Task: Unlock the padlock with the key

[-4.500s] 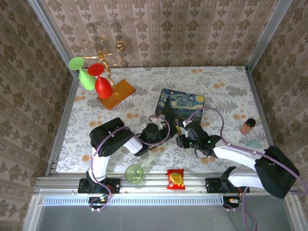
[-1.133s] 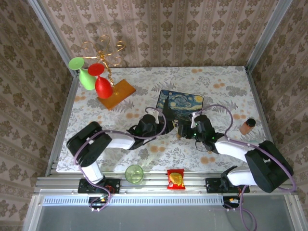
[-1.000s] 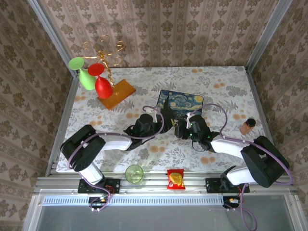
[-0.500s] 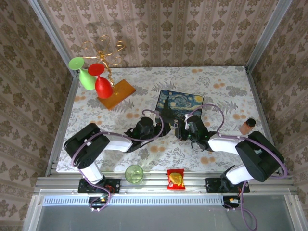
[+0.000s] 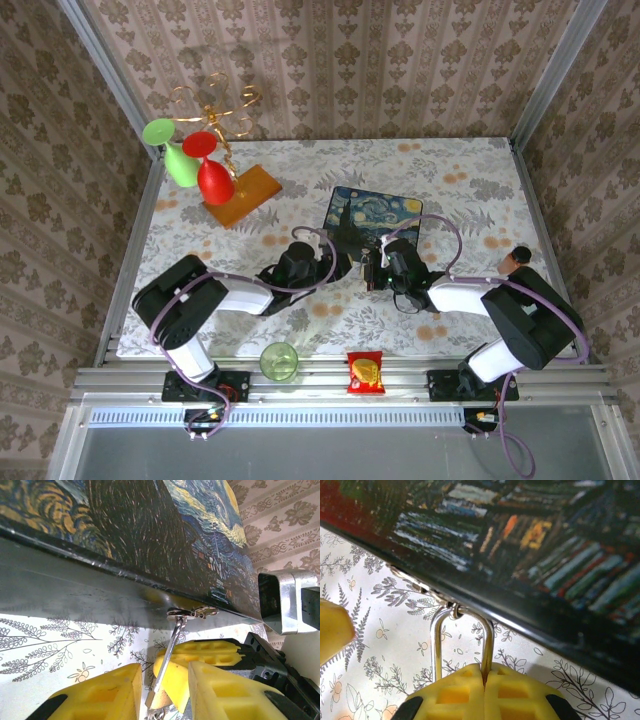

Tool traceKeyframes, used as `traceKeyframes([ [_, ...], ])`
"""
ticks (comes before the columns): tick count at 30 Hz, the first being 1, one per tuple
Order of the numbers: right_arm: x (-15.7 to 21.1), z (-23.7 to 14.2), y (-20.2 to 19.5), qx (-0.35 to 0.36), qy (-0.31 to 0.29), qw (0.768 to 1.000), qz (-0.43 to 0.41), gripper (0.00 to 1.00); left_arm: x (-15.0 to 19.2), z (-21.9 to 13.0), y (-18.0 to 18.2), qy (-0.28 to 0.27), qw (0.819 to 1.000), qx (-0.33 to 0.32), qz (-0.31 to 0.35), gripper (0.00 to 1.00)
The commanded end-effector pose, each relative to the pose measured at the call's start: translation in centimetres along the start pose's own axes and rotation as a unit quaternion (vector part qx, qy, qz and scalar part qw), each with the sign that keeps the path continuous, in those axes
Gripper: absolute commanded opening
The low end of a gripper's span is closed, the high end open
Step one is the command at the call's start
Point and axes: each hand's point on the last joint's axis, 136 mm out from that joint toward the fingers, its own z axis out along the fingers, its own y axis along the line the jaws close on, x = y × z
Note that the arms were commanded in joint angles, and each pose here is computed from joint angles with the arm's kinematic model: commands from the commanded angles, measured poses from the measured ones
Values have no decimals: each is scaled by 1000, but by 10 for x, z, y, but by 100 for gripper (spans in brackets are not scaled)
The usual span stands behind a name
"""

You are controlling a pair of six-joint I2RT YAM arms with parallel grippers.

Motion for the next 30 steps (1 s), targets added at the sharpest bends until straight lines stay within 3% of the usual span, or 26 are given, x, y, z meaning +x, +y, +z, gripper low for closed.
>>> traceKeyframes([
  [1, 7, -2, -5, 7, 2, 1000, 14, 5, -18, -7, -20, -13, 999, 14, 27, 30],
  [5, 2, -9, -2, -15, -25, 998, 59, 3, -41, -8, -42, -6, 990, -38, 136, 31],
  [9, -1, -8, -1, -39, -41, 992, 115, 1, -64, 0, -59, 24, 954, -111, 276, 36],
  [11, -1, -6, -2, -42, -47, 989, 133, 1, -71, 17, -56, 46, 940, -129, 314, 39],
  [18, 2, 2, -10, -44, -71, 975, 207, 0, -65, 72, -14, 120, 920, -167, 334, 35],
  [26, 6, 5, -25, -17, -94, 964, 248, 0, -49, 71, 23, 149, 901, -221, 341, 28],
  [30, 1, -9, -39, 0, -139, 952, 272, 0, -32, 68, 37, 163, 907, -219, 321, 25],
])
